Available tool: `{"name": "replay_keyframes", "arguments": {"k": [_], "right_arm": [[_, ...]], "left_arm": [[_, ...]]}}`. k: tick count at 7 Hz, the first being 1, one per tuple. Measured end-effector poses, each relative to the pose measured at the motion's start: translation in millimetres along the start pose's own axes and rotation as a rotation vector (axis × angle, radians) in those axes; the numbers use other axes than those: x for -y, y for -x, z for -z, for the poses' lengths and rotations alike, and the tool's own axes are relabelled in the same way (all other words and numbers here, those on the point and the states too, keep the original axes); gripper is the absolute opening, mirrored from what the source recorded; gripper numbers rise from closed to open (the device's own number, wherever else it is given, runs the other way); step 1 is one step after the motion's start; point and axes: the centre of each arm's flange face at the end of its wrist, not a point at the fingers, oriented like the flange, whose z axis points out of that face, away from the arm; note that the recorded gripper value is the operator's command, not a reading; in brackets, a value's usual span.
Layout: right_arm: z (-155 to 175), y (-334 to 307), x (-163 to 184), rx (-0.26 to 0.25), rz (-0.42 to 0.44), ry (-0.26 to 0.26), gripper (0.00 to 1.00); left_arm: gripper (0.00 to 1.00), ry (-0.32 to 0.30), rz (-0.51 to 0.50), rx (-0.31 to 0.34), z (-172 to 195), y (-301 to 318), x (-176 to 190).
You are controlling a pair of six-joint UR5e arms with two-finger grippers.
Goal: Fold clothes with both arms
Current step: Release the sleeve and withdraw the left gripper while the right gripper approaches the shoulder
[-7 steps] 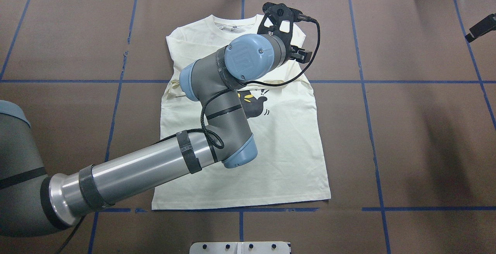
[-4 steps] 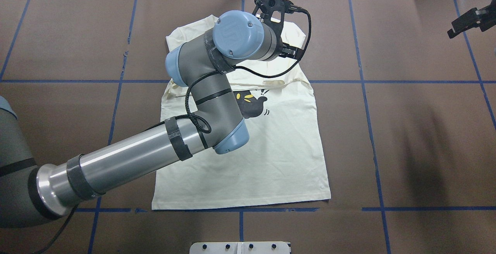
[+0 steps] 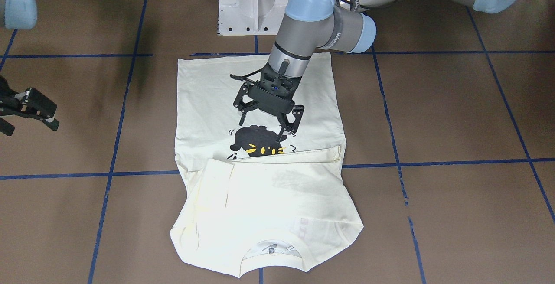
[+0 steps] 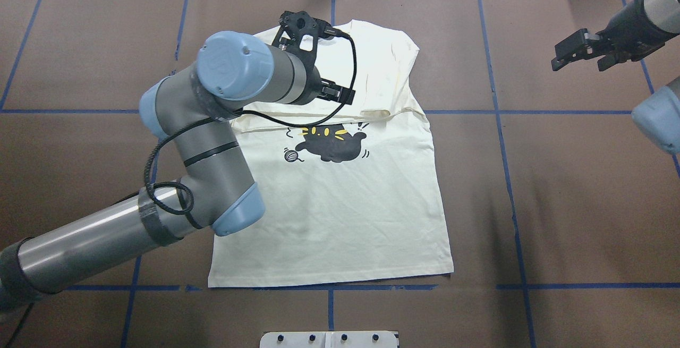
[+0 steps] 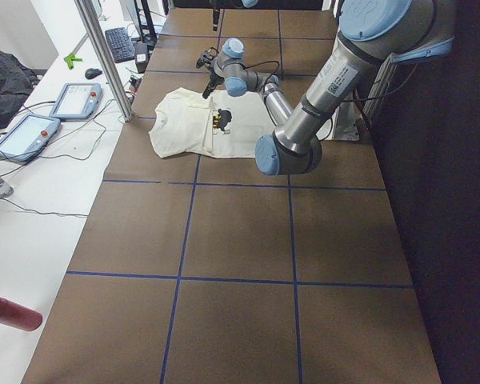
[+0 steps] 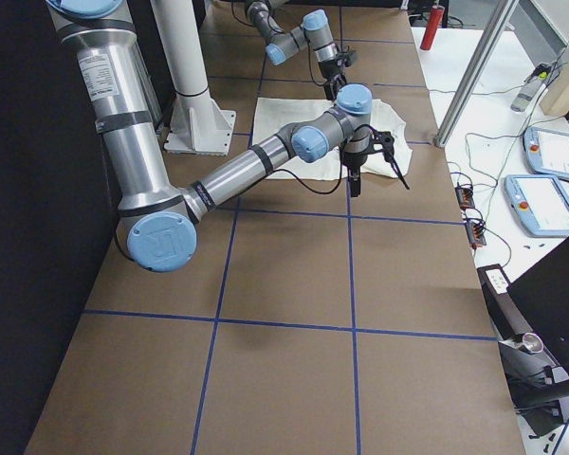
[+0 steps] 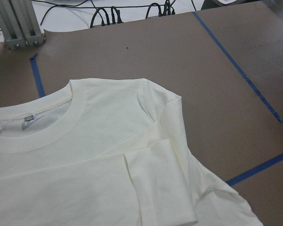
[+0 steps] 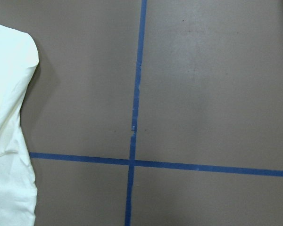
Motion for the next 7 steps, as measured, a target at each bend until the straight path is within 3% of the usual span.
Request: {"name": "replay_keyframes", "arguments": {"k": [4,7], "right_arm": [[-12.8,106.2,-84.5,0.016,-0.127,-0.059,0.99],[-48.6,204.5,-57.3,-0.006,-0.107,-0.069,0.88]], "left_arm": [[1.0,0.029,-0.031,-0.008,61.0,76.2,-51.4],[1.0,0.063,-0.077,0.016,81.6,141.1,-37.6]]}}
